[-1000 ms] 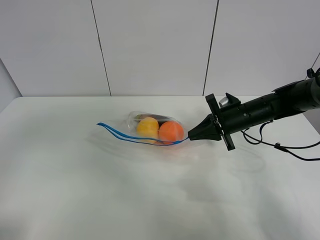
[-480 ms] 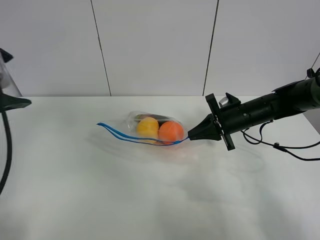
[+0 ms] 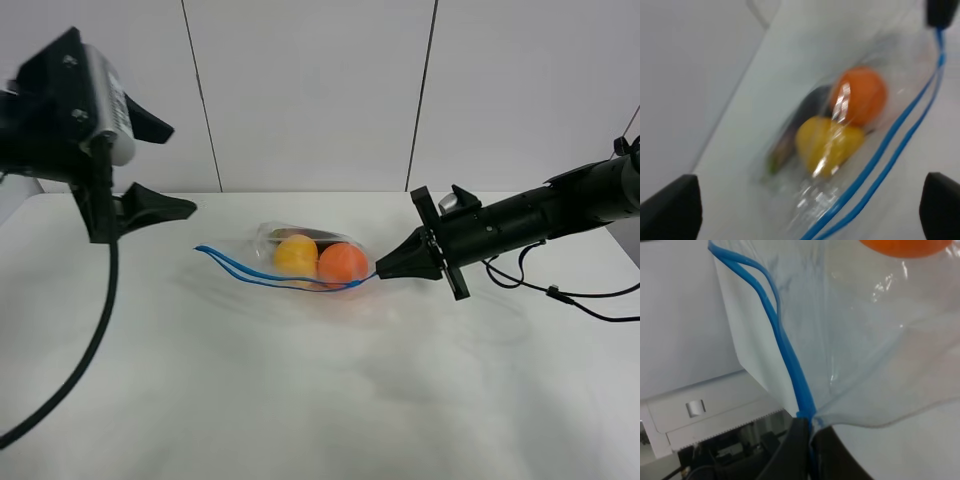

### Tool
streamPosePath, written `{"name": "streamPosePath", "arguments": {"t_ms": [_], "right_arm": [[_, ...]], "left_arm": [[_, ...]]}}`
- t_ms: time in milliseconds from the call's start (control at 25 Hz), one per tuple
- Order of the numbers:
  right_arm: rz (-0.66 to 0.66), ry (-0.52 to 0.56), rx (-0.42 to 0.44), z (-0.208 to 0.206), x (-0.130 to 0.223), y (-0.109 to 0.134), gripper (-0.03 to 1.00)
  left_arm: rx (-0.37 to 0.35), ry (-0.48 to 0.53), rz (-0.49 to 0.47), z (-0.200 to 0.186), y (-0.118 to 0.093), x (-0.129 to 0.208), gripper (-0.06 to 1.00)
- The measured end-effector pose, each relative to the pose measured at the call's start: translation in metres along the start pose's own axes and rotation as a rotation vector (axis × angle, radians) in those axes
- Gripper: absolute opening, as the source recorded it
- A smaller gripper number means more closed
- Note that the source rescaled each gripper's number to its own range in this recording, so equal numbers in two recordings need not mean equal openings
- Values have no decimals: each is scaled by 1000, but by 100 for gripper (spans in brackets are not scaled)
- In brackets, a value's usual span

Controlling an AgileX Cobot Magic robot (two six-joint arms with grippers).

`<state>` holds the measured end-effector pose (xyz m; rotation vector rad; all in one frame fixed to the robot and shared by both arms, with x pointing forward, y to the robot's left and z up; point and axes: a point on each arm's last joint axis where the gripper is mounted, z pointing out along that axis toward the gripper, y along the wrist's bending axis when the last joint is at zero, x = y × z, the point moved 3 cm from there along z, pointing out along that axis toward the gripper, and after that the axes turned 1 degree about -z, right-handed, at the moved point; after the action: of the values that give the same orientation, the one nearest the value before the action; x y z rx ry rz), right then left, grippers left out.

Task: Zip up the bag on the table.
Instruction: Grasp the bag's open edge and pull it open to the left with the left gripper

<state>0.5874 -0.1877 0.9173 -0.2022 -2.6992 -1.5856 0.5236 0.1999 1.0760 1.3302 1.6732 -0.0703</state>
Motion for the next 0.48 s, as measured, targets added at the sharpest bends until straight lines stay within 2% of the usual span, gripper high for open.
{"name": "streamPosePath", "arguments": {"t_ms": [200,280,360,480], "right_arm": [[5,-9,-7,0,-1,1,0],[5,-9,-7,0,-1,1,0],[6,-11,-8,0,-1,1,0],[6,-11,-8,0,-1,1,0]], "left_arm": [[137,-56,20,46,-39,-27,100],[170,-52,23,66,-54,-31,100],[189,-39,26,86,-69,-34,100],[175,9,28,115,-85,-29,100]]}}
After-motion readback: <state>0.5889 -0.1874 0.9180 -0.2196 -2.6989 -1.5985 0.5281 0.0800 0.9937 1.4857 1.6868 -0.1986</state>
